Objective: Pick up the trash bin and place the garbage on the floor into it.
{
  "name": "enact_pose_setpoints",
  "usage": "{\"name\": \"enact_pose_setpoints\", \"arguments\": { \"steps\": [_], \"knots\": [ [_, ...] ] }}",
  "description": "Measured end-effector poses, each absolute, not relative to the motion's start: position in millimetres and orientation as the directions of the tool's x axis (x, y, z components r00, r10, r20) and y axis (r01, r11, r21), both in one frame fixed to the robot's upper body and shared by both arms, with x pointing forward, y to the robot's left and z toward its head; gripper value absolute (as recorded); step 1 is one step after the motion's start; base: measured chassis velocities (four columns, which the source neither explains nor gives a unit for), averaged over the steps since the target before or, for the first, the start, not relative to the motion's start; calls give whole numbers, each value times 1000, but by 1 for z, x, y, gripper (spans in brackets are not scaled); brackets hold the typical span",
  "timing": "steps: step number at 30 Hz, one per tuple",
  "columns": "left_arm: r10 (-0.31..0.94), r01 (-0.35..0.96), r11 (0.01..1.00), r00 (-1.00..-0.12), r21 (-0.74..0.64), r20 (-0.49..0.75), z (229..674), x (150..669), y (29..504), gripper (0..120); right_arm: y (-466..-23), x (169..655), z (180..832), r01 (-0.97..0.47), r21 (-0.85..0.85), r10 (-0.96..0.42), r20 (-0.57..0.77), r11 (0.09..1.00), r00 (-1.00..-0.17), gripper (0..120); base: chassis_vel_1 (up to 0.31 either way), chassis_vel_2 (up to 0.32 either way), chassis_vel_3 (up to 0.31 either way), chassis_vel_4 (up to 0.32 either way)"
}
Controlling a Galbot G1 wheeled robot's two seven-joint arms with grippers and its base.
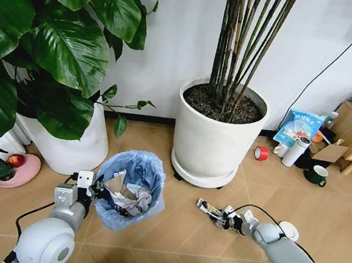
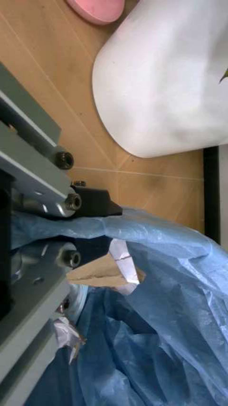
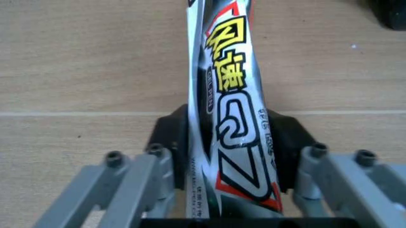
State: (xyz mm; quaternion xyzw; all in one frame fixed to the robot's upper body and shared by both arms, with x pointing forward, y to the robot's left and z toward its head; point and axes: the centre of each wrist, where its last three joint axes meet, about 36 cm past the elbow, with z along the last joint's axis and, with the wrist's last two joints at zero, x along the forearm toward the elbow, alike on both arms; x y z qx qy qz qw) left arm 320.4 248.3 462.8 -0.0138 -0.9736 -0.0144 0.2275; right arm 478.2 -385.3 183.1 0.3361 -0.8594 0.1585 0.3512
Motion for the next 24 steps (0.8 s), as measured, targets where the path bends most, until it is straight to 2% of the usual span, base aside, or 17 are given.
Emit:
{"name": "enact_pose_setpoints", "arguments": {
  "steps": [5, 7, 12, 18, 24],
  "knots": [
    [23, 35, 999, -896, 19, 444, 463, 321, 248, 0, -383, 474, 181, -682, -39, -462, 707, 730, -536, 20, 0, 0, 0, 0],
    [23, 35, 999, -895, 19, 445, 462, 322, 248, 0, -381, 470, 181, -668, -47, -454, 698, 743, -554, 10, 0, 0, 0, 0],
    [25, 38, 999, -894, 21, 448, 462, 321, 249, 0, -382, 463, 191, -651, -56, -451, 677, 757, -582, 0, 0, 0, 0, 0],
    [26, 38, 999, -892, 17, 451, 463, 321, 251, 0, -387, 453, 214, -642, -76, -461, 632, 763, -623, 0, 0, 0, 0, 0],
    [15, 25, 1000, -886, 14, 463, 461, 324, 258, 0, -371, 448, 276, -640, -116, -517, 489, 760, -703, 0, 0, 0, 0, 0]
  ]
}}
